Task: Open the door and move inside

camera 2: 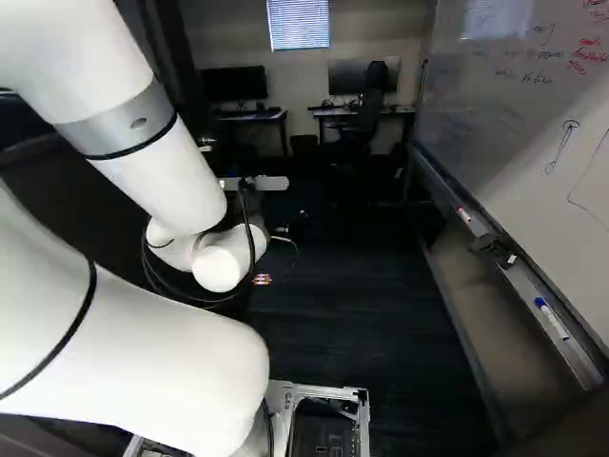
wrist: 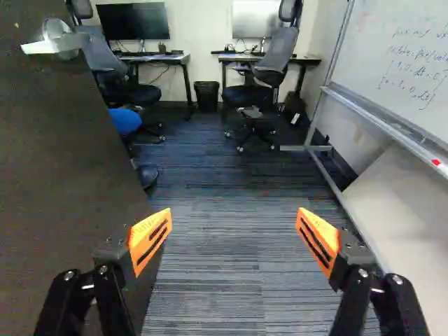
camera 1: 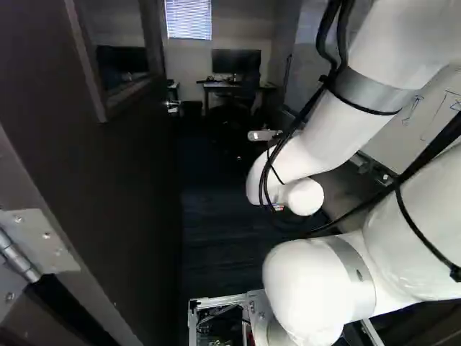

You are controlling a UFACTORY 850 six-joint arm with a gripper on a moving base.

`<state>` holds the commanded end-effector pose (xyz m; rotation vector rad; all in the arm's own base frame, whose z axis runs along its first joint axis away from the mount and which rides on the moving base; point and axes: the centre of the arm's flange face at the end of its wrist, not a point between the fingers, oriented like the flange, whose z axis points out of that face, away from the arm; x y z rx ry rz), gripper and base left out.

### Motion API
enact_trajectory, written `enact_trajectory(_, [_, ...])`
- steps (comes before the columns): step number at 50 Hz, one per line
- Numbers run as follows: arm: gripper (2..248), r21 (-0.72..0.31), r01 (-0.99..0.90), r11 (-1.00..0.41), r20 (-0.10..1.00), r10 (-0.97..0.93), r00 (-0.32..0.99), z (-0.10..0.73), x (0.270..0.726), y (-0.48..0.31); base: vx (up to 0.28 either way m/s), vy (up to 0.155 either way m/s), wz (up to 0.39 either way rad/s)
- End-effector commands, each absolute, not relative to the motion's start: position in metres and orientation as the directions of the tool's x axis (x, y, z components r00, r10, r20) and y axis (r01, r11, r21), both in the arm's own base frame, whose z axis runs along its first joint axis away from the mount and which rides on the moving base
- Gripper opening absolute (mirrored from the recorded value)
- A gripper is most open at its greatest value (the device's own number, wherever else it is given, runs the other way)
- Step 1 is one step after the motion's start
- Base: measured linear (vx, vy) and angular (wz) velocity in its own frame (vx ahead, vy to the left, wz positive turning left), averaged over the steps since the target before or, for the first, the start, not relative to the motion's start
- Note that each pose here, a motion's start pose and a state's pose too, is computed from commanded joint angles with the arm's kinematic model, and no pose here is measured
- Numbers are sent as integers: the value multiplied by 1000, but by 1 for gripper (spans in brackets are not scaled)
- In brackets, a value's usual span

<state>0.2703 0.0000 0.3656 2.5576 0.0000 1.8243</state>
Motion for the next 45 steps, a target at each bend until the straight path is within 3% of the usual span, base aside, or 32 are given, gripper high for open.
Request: enact_trajectory(45, [247, 0, 0, -1000, 946, 0, 326, 366, 270, 0, 174, 3, -6])
